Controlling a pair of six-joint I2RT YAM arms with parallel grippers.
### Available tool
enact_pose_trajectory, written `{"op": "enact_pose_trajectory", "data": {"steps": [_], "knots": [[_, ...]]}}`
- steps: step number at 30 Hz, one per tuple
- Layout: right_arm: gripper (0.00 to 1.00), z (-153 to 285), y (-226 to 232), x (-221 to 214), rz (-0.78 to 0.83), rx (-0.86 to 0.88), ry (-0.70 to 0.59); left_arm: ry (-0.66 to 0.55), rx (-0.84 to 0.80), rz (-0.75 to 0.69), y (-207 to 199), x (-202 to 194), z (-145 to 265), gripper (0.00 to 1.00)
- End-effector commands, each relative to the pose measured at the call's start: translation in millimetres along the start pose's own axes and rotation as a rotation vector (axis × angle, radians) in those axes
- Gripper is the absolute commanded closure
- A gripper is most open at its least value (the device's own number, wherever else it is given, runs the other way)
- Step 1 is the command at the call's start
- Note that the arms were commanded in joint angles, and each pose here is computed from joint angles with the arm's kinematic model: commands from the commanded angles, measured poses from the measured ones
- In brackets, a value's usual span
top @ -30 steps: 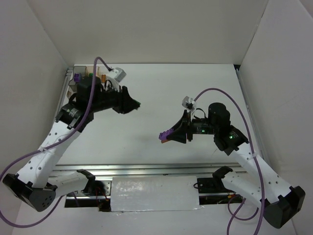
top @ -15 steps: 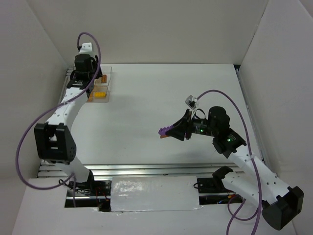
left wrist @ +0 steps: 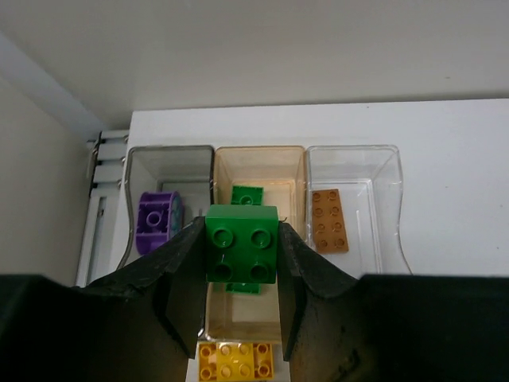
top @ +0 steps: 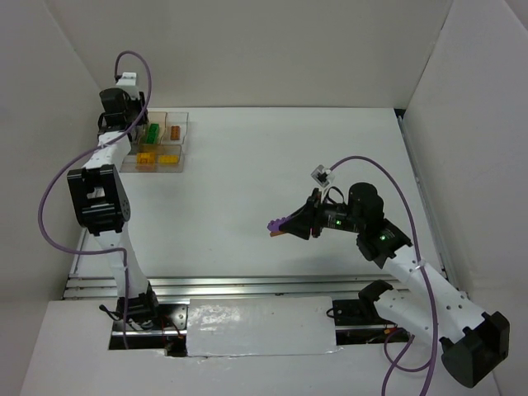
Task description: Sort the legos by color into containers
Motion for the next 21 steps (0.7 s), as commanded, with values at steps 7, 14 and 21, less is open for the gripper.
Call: {"op": "enact_pose_trajectory", "data": {"steps": [7,14,21], "knots": [[1.0,-6,2,8,0.019,0.025,-0.02,-0.013,-0.097,-0.095,-16,-13,-36,0.96],[1.0,-8,0,8,0.016,0.023,-0.013,0.017,-0.074,-0.046,-15,-42,-49,0.89],[1.0,-8,1,6,0.014,0.043,0.005,0.016,-0.061,-0.016,-14,-39,-45,0.41]]}}
Point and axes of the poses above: each gripper's point midway between its finger pads, its own z axis back along the fingers, its own y axis along the line the jaws close on, x = y × z, the point moved 5 cm from there along z, back along the fingers, and after that the axes turned 2 degrees about -z, right-handed, at the moved point
